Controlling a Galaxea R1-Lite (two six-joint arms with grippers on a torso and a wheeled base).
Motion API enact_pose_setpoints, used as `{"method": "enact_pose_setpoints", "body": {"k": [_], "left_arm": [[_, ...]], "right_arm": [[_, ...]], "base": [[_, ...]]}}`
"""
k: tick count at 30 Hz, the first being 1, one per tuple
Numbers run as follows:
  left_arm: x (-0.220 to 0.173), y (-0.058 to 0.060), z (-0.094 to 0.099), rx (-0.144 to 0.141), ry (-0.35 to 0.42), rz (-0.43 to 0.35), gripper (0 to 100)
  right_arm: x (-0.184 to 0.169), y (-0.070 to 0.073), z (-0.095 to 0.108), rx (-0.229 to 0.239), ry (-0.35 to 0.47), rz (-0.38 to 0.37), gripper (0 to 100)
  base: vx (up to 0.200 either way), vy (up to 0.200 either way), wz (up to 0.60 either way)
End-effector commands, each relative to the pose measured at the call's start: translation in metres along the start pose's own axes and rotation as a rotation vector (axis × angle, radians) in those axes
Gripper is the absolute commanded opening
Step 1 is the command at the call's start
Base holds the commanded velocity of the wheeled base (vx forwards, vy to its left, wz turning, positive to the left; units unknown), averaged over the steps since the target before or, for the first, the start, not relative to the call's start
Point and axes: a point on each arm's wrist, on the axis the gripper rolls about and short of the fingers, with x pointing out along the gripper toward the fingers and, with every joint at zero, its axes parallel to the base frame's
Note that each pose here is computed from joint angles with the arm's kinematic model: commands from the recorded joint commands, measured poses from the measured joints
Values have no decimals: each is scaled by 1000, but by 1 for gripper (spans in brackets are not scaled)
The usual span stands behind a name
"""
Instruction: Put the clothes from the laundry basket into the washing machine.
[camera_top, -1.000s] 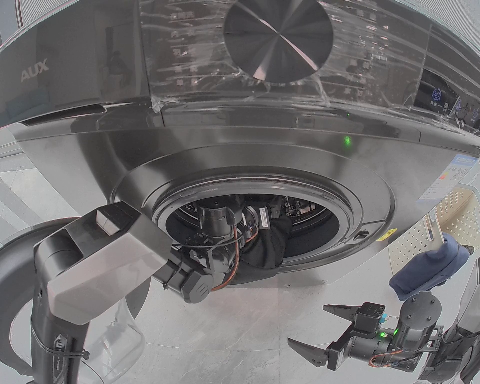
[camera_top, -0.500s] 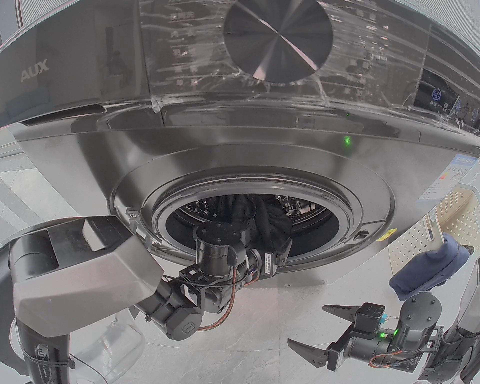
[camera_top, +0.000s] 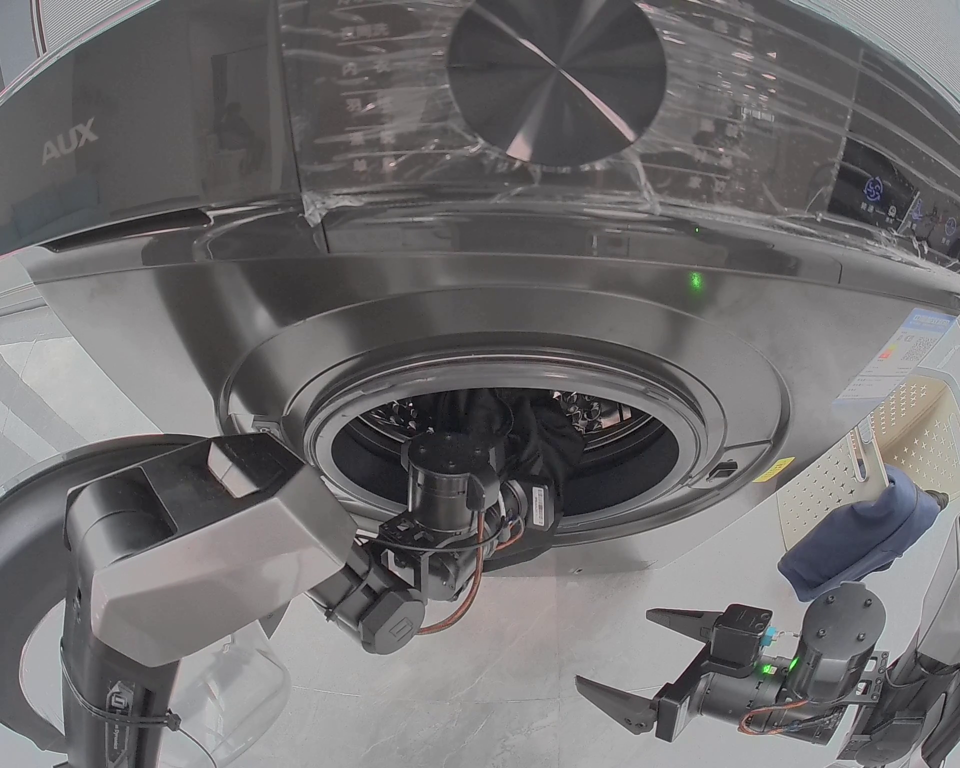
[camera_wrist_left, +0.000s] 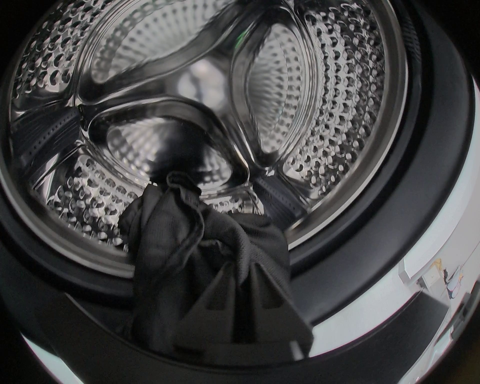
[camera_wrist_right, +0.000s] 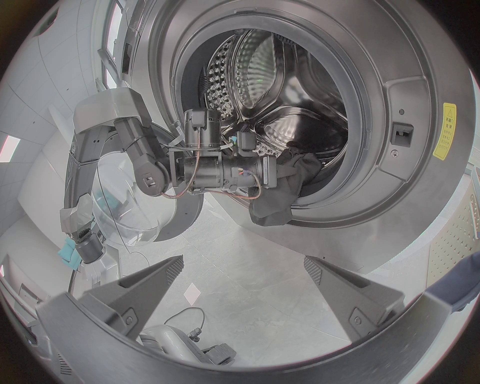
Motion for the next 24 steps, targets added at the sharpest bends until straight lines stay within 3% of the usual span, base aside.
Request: {"method": "enact_pose_setpoints", "body": {"k": [1,7,19,24], "left_arm": [[13,6,29,-30,-111,8,0],[33,14,73,-68,-288,32,0],[71,35,80,-85,-398,92,0],[81,47,102,-98,-473,126,0]], "right_arm": [[-3,-1,-2,-2,12,-3,100],[-2,-1,-2,-1,9,-2,100],[-2,-1,-2,-1,9,-4,100],[-2,-2,-2,0,8,-7,100]], "base": [[0,0,0],[0,0,0],[0,0,0],[0,0,0]]}}
